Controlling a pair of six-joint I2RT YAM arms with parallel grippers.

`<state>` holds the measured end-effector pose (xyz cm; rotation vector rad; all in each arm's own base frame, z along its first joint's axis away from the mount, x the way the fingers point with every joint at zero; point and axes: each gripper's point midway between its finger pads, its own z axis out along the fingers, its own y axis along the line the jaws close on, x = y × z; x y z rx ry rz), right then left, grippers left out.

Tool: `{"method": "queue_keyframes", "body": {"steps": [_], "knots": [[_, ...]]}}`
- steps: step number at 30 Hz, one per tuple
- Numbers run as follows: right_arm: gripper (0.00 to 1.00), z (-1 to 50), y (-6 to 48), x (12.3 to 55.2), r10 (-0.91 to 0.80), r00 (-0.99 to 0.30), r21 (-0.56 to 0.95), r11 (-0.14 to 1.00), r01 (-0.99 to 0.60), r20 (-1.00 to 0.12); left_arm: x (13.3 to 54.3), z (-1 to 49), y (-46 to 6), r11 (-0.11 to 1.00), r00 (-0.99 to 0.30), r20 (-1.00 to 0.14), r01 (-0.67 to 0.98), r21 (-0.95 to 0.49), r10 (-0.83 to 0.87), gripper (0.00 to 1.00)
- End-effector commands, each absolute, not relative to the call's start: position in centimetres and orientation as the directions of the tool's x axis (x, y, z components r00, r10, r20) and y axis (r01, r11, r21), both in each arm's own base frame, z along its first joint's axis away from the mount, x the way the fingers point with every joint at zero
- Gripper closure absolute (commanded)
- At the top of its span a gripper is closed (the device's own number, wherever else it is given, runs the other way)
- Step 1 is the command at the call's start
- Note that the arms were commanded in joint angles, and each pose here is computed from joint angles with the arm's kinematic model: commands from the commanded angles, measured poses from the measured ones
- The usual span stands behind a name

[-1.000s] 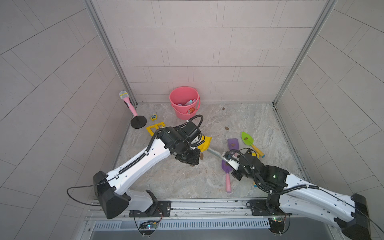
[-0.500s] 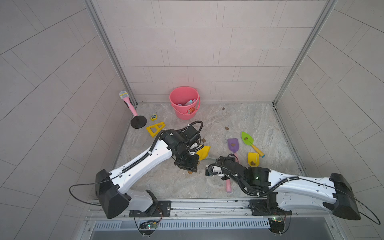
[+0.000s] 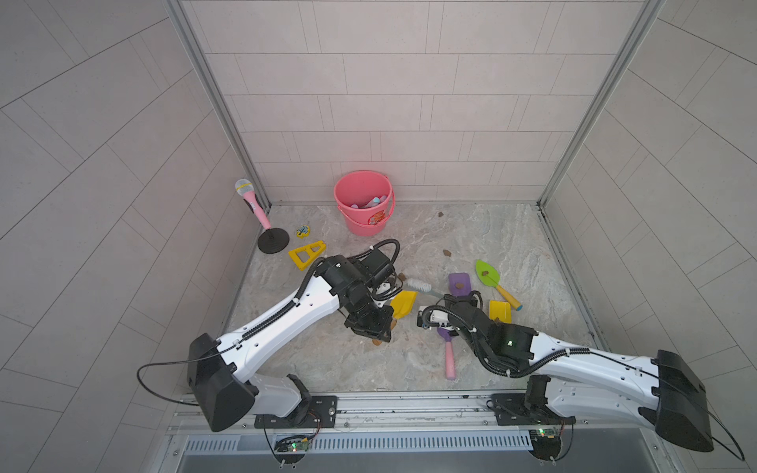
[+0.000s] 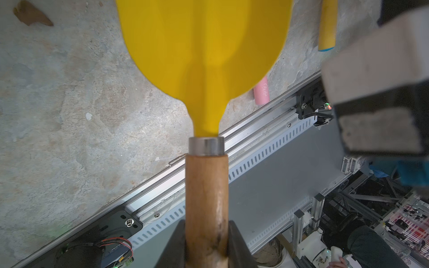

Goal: Brush the soil off the hand trowel and place it into the bucket
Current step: Brush off the soil from the hand trowel.

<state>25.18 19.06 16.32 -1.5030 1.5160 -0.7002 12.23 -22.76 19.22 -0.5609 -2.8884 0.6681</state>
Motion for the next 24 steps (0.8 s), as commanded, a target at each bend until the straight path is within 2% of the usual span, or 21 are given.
{"method": "queue_keyframes", "body": {"steps": [1, 6, 13, 15, 24], "knots": [[1.00, 16.8, 18.4, 25.3, -0.971, 0.078, -0.865, 0.163, -0.474, -0.226, 11.6, 20.4, -22.2, 0.817, -0.921, 0.013, 0.339, -0.467, 0.389, 1.00], [1.00, 15.5, 19.6, 23.9, -0.970, 0.142, -0.846, 0.096, -0.525, -0.198, 12.5, 21.5, -22.2, 0.810, -0.927, -0.029, 0.341, -0.478, 0.373, 1.00], [1.00, 17.1, 24.2, 21.5, -0.933, 0.345, -0.877, -0.074, -0.474, -0.107, 12.9, 19.8, -21.8, 0.837, -0.933, 0.018, 0.314, -0.447, 0.360, 1.00], [1.00, 18.6, 25.4, 21.4, -0.921, 0.379, -0.892, -0.092, -0.442, -0.093, 12.8, 19.4, -21.8, 0.838, -0.933, 0.029, 0.308, -0.450, 0.359, 1.00], [1.00, 19.5, 25.4, 23.6, -0.936, 0.353, -0.912, -0.147, -0.383, 0.002, 12.0, 18.6, -21.5, 0.839, -0.929, 0.062, 0.297, -0.456, 0.364, 1.00]]}}
